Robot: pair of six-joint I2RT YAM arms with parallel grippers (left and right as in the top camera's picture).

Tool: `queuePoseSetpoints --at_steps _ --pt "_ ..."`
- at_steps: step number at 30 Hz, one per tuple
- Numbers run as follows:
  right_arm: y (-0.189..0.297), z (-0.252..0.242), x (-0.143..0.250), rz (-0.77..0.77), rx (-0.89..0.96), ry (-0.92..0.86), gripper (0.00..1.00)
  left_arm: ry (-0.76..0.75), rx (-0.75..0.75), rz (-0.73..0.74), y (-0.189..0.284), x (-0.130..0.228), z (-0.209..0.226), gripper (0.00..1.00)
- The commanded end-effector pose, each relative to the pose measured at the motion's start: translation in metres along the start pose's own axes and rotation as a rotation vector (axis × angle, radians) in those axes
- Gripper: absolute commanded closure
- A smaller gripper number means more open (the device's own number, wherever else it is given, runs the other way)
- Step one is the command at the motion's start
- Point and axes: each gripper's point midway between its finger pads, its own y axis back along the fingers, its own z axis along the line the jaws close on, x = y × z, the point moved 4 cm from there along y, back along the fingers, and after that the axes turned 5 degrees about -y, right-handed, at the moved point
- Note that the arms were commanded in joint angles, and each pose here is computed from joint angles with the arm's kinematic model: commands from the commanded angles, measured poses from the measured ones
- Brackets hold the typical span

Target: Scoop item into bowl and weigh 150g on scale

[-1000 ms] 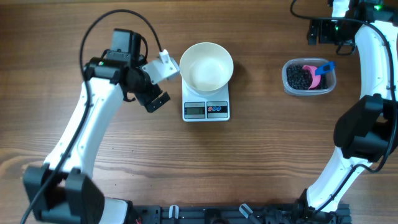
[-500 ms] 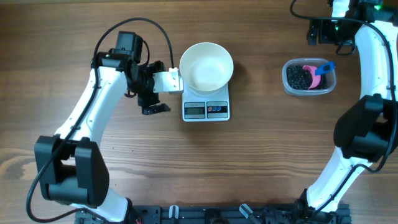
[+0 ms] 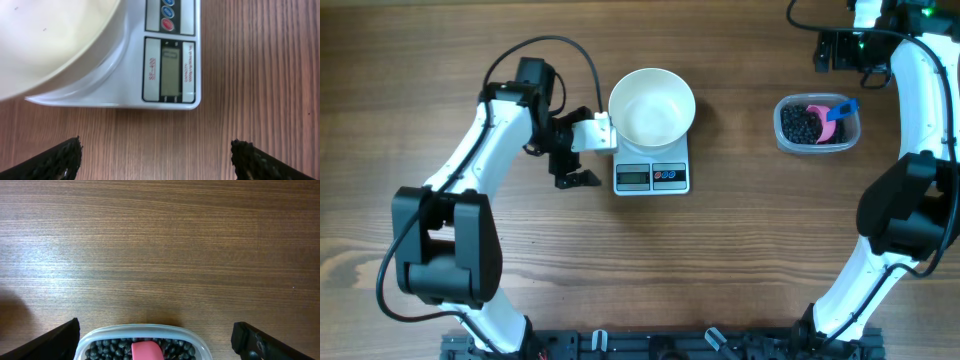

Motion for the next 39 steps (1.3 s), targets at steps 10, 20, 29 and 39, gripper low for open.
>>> queuePoseSetpoints --at_steps 10,20,29,39 --pt "0.016 0.000 -0.008 -0.042 0.009 -0.009 0.00 -0.038 0.024 -0.073 -0.005 0.012 -0.005 0.00" --pt "0.016 0.000 -0.008 -0.042 0.009 -0.009 0.00 -0.060 0.027 -0.070 -0.012 0.008 -0.004 0.00" --pt "0.016 0.000 -0.008 -0.042 0.009 -0.009 0.00 -0.059 0.028 -0.070 -0.012 0.008 -0.004 0.00" --pt "0.016 0.000 -0.008 -0.042 0.009 -0.009 0.00 -0.059 0.028 -0.070 -0.012 0.008 -0.004 0.00"
